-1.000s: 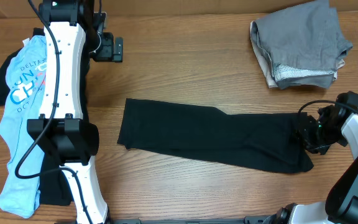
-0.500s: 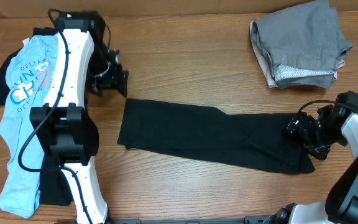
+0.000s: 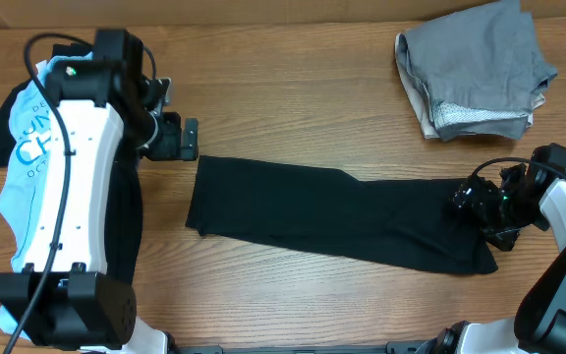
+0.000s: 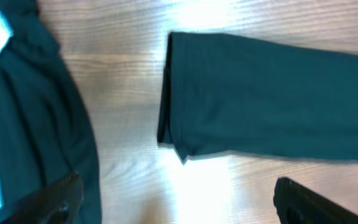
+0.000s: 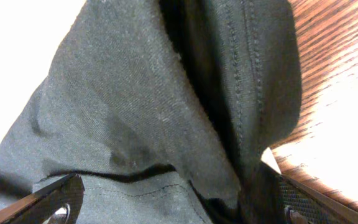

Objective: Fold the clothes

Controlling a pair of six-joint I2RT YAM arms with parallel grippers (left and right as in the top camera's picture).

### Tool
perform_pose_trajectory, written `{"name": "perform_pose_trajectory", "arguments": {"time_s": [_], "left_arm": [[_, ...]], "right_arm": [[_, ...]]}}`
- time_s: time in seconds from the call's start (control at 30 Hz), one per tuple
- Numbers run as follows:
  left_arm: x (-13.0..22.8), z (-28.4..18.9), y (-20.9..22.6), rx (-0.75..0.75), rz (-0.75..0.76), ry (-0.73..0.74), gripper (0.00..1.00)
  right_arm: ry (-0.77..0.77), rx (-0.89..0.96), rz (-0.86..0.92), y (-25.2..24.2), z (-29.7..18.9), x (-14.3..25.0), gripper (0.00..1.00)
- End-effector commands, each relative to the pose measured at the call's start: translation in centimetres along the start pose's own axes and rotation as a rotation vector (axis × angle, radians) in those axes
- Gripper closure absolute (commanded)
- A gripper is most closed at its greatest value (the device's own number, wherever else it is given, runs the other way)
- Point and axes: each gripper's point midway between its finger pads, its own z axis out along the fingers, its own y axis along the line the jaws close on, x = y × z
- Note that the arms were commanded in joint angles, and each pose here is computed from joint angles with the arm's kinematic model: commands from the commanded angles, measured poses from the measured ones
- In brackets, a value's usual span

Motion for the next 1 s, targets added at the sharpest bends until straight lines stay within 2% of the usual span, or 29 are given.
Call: {"name": "perform_pose_trajectory", "arguments": {"time_s": [0.0, 0.23, 0.53, 0.97], "left_arm": [[1.7, 5.9, 0.4, 0.003, -0.033, 0.108, 0.00], [3.2, 11.7, 1.1, 0.003, -0.035, 0.107, 0.00], [3.7, 16.1, 0.2, 0.086, -0.018, 0.049, 0.00], [3.7, 18.3, -0.9, 0.090, 0.044, -0.008, 0.04]], "right_arm": [[-0.019, -0.017, -0.010, 0.5, -0.4, -0.7, 0.00], [-0.014, -0.015, -0.008, 0.4, -0.4, -0.6, 0.00], [-0.014, -0.015, -0.009, 0.4, -0.4, -0.6, 0.00], [-0.019, -0.016, -0.010, 0.4, -0.4, -0.7, 0.00]]}}
